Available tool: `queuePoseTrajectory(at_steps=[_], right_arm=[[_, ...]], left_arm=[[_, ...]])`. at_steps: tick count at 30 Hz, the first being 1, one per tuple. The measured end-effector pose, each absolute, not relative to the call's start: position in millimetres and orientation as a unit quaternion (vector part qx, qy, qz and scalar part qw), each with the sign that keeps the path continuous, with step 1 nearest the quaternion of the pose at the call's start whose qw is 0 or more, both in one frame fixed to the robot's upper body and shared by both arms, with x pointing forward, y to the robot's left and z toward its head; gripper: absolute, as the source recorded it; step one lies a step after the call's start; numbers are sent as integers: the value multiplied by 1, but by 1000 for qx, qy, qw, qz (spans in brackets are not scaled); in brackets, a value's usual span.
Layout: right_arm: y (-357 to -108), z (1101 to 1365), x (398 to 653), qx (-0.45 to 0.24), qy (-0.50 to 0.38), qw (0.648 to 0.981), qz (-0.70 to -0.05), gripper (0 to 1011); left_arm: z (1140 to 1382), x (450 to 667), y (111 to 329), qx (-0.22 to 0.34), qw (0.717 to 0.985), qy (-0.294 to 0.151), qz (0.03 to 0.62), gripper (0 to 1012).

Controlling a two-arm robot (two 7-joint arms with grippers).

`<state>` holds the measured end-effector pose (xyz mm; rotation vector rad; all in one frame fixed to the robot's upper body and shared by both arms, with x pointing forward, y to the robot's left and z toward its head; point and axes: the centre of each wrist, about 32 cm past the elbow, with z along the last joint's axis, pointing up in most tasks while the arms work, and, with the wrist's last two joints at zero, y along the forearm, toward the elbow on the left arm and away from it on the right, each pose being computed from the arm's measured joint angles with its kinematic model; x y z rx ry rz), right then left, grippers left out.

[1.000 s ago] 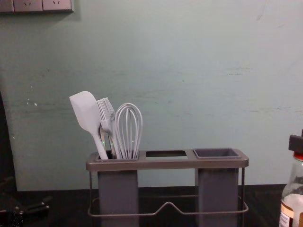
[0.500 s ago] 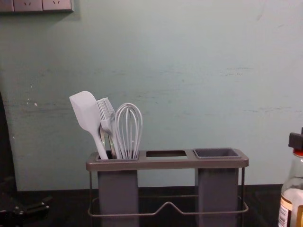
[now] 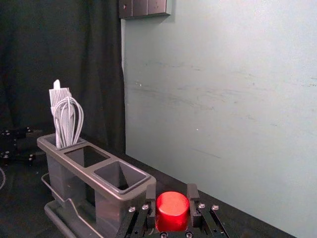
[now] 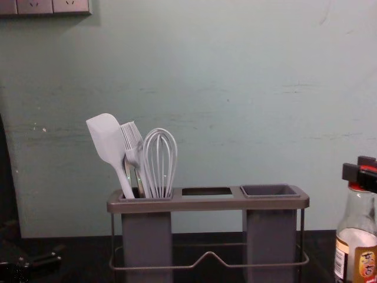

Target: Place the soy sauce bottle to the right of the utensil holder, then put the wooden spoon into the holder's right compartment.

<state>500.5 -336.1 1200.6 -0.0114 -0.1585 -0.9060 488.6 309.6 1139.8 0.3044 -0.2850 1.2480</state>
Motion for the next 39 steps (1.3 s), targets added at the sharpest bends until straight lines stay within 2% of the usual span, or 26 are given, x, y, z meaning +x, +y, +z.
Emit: queuePoseTrajectory(at_steps=[14, 39], right_arm=[[-327, 1201, 523, -11, -77, 898, -434, 381], [-317, 1190, 540, -10, -70, 900, -429, 381]], left_arm=[[1140, 489, 310, 141, 791, -132, 580, 1005], [1140, 489, 310, 141, 791, -132, 580, 1005]])
